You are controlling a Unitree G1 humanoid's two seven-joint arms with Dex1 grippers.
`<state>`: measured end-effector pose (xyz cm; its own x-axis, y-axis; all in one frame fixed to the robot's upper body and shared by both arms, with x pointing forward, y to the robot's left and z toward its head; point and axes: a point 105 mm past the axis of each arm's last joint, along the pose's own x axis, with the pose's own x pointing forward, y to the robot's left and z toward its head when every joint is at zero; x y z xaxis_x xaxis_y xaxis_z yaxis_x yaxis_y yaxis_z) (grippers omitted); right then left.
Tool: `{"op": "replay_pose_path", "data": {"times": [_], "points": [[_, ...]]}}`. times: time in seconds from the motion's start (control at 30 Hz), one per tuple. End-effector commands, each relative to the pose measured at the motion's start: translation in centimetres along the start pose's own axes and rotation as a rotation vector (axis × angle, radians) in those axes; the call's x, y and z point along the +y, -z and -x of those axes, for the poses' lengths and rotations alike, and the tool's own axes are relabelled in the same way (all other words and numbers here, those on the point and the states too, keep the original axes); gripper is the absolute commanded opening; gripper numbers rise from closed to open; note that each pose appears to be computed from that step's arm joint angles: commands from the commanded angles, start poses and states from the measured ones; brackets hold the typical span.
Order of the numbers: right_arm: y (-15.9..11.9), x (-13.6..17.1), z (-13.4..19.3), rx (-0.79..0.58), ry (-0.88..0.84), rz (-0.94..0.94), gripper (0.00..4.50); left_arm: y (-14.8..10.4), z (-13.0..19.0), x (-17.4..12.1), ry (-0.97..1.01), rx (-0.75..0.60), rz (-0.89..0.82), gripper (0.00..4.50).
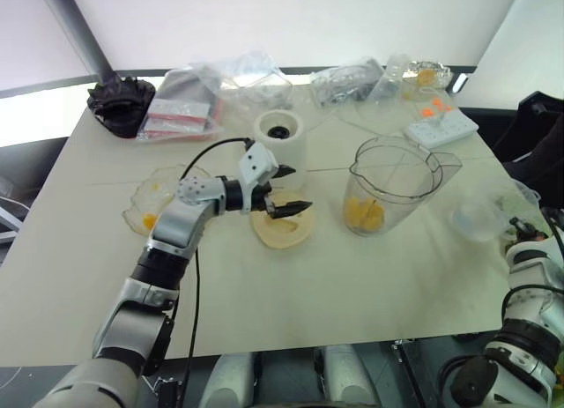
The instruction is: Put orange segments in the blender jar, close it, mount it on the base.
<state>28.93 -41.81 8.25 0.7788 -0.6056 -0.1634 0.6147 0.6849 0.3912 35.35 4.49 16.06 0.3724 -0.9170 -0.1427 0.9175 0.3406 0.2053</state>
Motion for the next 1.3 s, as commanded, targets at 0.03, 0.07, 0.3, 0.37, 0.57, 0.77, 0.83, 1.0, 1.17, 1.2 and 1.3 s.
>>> {"op": "replay_pose_path", "data": {"times": [0.03, 0.07, 0.3, 0.37, 0.57, 0.77, 0.83, 1.0, 1.17, 1.2, 1.3], "points": [[-0.5, 0.0, 0.2, -0.013, -0.009, 0.014, 0.33, -1.4, -0.1, -0.2, 0.012, -0.024, -0.055, 4.5], [-0.5, 0.1, 0.3, -0.012, -0.012, 0.022, 0.65, -1.4, -0.2, -0.2, 0.013, -0.024, -0.055, 4.5], [-0.8, 0.3, 0.5, -0.017, -0.022, 0.095, 4.1, -1.4, -0.3, -0.3, 0.02, -0.025, -0.056, 4.5], [-0.9, 0.2, 0.7, -0.021, -0.022, 0.127, 4.47, -1.4, -0.4, -0.4, 0.022, -0.025, -0.055, 4.5], [-1.4, -1.3, 3.0, -0.029, -0.014, 0.205, 4.47, -1.2, -0.4, -0.4, 0.017, -0.022, -0.052, 4.5], [-1.9, -1.4, 7.0, 0.034, -0.116, 0.284, 4.47, -0.8, 0.7, 1.3, 0.008, 0.016, -0.087, 4.5], [-2.3, -1.1, 8.2, 0.058, -0.157, 0.304, 4.47, -0.8, 1.0, 1.7, 0.034, 0.037, -0.106, 4.5], [-4.3, 1.5, 12.3, 0.136, -0.399, 0.432, 4.47, -0.4, 1.4, 2.4, 0.165, 0.117, -0.163, 4.5], [-5.2, 3.9, 15.4, 0.17, -0.569, 0.537, 4.47, 0.7, 0.7, 3.3, 0.248, 0.177, -0.172, 4.5], [-5.4, 4.3, 15.7, 0.166, -0.585, 0.547, 4.5, 0.7, 0.4, 3.3, 0.258, 0.165, -0.167, 3.96], [-5.7, 5.8, 16.5, 0.143, -0.622, 0.569, 4.5, 1.5, -0.8, 3.0, 0.291, 0.184, -0.17, 2.61]]}}
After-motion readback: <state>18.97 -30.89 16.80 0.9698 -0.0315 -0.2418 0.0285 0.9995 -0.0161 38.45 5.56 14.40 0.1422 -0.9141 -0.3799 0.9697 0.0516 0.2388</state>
